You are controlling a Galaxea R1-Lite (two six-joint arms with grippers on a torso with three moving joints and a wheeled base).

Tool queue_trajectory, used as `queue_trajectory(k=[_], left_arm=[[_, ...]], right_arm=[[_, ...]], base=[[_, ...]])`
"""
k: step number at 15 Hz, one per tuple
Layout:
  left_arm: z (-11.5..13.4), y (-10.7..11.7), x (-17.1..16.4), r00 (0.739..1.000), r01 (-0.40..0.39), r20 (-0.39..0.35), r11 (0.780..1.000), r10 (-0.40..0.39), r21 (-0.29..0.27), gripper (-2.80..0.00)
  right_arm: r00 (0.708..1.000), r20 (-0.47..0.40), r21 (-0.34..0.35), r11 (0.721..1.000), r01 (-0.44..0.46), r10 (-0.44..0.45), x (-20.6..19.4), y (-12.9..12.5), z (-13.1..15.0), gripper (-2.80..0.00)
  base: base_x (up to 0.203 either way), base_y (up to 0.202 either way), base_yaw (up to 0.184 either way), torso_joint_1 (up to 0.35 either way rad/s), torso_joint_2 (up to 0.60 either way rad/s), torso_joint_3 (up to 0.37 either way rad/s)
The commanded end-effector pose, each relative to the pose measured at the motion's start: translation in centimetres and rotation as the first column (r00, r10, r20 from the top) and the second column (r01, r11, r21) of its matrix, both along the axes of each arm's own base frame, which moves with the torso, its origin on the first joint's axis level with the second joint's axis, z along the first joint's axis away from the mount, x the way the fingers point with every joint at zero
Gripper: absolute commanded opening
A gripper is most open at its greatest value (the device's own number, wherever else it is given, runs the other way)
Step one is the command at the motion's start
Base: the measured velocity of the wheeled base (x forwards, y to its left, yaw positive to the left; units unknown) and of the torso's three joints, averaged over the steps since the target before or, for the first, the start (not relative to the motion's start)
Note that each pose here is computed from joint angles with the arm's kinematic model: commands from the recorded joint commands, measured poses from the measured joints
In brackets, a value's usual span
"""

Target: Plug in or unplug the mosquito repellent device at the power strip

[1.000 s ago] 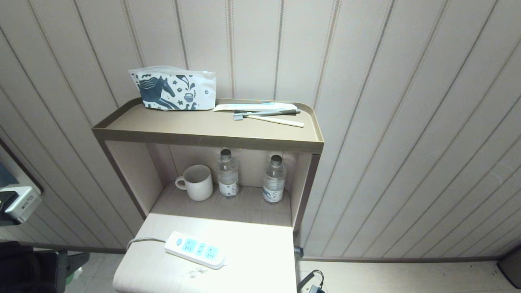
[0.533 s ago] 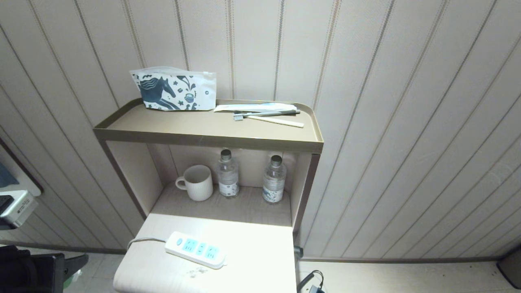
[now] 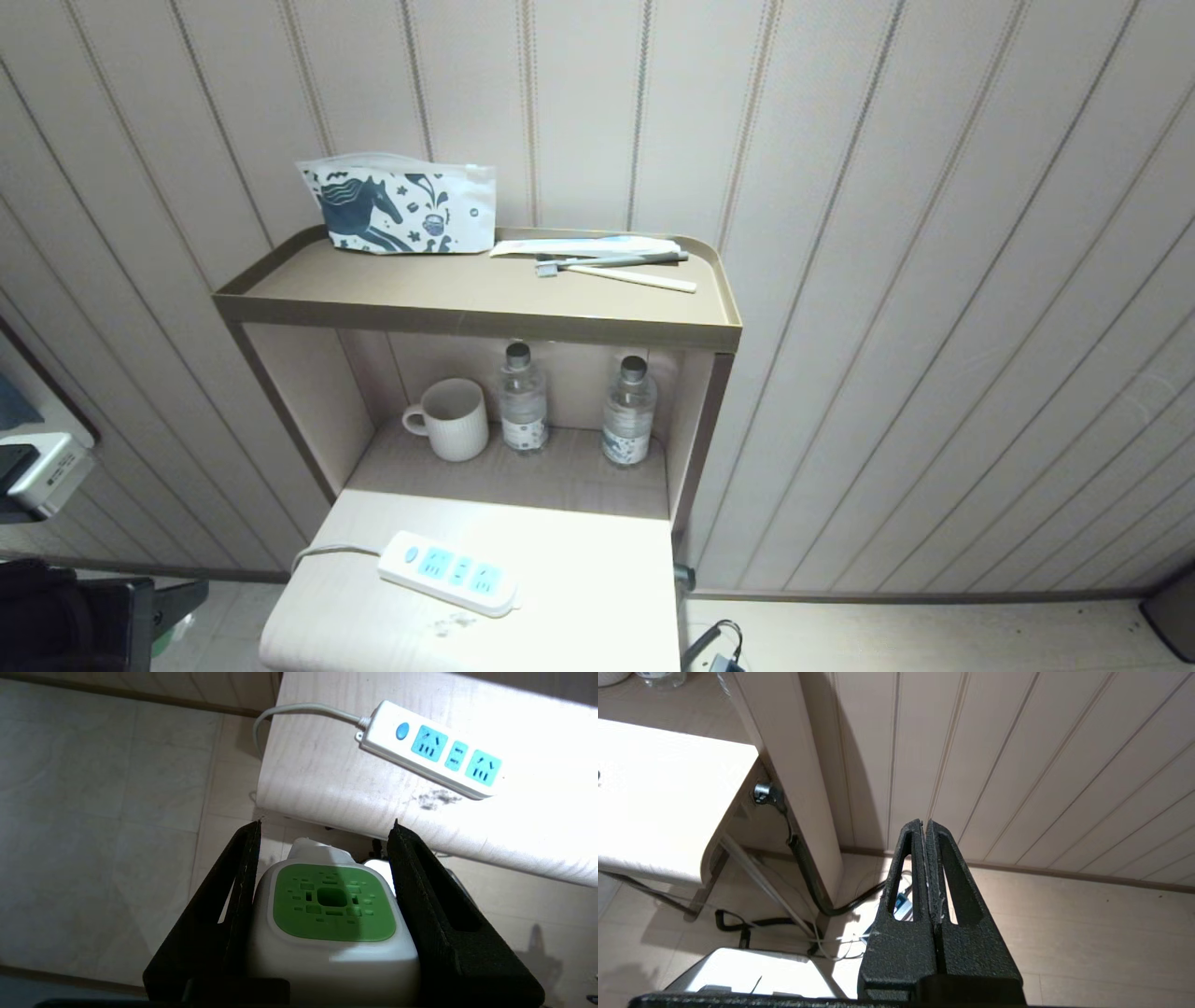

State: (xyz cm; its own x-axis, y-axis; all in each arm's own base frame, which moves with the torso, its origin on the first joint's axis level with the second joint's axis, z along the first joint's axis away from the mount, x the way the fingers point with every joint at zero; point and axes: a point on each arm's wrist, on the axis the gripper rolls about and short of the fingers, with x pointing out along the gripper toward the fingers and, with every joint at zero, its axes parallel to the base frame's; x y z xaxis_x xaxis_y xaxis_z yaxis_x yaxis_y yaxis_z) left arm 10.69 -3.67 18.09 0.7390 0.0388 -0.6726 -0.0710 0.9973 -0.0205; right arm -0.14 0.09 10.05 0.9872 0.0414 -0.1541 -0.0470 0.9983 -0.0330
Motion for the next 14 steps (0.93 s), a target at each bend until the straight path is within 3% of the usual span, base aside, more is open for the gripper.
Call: queue_trajectory(k=[1, 3, 6, 14], left_arm=[[-0.1, -0.1, 0.2, 1.0, -0.002, -0.001, 1.0, 0.002, -0.001, -2.8], [0.0, -0.3, 0.6, 0.999, 0.008, 0.031, 1.0, -0.008, -0.015, -2.8], [-0.5, -0.4, 1.0, 0.998, 0.025, 0.058, 1.0, -0.024, -0.014, -2.8], [-1.5, -0.2, 0.4, 0.997, 0.052, 0.052, 0.999, -0.052, -0.002, -2.8]], right_arm=[[0.996, 0.094, -0.007, 1.0, -0.001, 0.001, -1.4, 0.0, -1.2, -2.8], [0.987, 0.161, -0.012, 1.0, 0.015, -0.013, -2.2, 0.0, -2.0, -2.8], [0.988, 0.147, 0.029, 0.998, 0.049, -0.053, -2.1, -0.1, -2.4, -2.8], [0.988, 0.147, 0.03, 0.999, 0.042, -0.046, -2.1, -0.1, -2.4, -2.8]], base=[[0.0, 0.0, 0.0, 0.0, 0.0, 0.0], [0.0, 0.0, 0.0, 0.0, 0.0, 0.0], [0.0, 0.0, 0.0, 0.0, 0.0, 0.0], [0.0, 0.0, 0.0, 0.0, 0.0, 0.0]])
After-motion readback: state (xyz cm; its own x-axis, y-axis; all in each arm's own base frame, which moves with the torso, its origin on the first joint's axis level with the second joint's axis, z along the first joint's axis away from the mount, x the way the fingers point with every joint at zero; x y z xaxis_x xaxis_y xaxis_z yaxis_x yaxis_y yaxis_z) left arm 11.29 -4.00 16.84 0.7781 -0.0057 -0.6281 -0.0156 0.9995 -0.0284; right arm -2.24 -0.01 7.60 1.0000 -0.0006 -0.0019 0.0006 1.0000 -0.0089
